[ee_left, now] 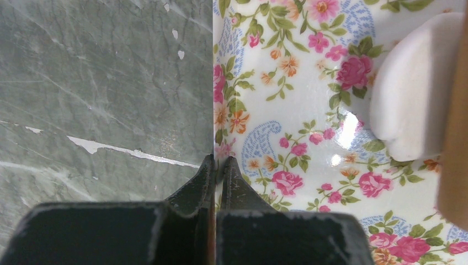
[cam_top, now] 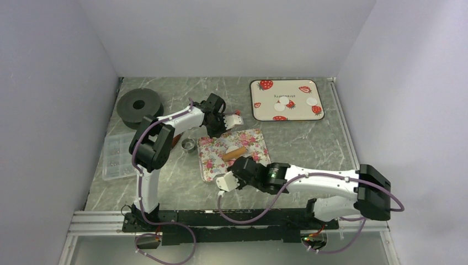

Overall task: Roll out the dumpling wrappers from the dough
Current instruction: Flatten out the dough on the work surface.

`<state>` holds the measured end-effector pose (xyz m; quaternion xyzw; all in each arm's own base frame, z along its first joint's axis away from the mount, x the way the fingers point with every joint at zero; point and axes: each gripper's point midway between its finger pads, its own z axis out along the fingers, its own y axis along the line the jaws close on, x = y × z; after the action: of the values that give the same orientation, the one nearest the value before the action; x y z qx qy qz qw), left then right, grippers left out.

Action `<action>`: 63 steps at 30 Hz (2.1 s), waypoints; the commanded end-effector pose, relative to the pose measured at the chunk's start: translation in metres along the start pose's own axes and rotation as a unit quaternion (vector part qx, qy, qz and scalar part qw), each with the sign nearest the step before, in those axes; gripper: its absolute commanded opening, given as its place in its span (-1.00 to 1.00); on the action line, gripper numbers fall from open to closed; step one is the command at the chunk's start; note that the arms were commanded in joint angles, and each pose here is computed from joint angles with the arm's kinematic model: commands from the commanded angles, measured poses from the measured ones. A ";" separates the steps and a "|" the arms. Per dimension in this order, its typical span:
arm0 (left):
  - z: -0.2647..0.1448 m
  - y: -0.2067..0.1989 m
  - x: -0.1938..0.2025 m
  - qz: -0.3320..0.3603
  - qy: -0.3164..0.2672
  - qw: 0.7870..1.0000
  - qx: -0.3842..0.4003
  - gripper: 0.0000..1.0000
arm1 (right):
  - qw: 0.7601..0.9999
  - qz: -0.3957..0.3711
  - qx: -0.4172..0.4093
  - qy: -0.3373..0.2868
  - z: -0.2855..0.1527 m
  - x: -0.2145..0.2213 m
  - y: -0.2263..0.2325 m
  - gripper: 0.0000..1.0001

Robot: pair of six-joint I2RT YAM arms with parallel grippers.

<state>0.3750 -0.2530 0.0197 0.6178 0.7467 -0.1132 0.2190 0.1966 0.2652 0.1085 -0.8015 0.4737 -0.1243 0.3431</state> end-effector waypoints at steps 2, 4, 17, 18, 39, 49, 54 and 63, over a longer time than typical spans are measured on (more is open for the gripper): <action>0.036 -0.062 0.060 -0.013 0.099 0.990 0.102 -1.00 | 0.994 0.008 -0.102 0.030 -0.012 0.026 0.056 -1.00; 0.036 -0.062 0.060 -0.010 0.099 0.990 0.100 -1.00 | 0.995 0.007 -0.096 0.020 -0.006 0.020 0.046 -1.00; 0.037 -0.063 0.060 -0.004 0.103 0.990 0.099 -1.00 | 0.992 0.004 -0.120 0.038 -0.012 0.030 0.064 -1.00; 0.038 -0.064 0.060 -0.005 0.104 0.990 0.100 -1.00 | 0.992 0.006 -0.120 0.039 -0.015 0.031 0.066 -1.00; 0.037 -0.064 0.061 -0.001 0.105 0.990 0.098 -1.00 | 0.991 0.011 -0.129 0.041 -0.012 0.033 0.073 -1.00; 0.037 -0.064 0.062 -0.003 0.108 0.989 0.098 -1.00 | 0.995 -0.003 -0.090 0.031 0.025 0.022 0.028 -1.00; 0.037 -0.064 0.061 0.000 0.106 0.990 0.097 -1.00 | 0.992 0.005 -0.116 0.055 0.007 0.037 0.057 -1.00; 0.039 -0.064 0.063 -0.001 0.109 0.989 0.099 -1.00 | 0.993 0.011 -0.102 0.051 -0.003 0.037 0.060 -1.00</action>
<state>0.3748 -0.2536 0.0195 0.6244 0.7436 -0.0995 0.2175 0.1850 0.2505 0.1092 -0.7961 0.4870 -0.1112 0.3415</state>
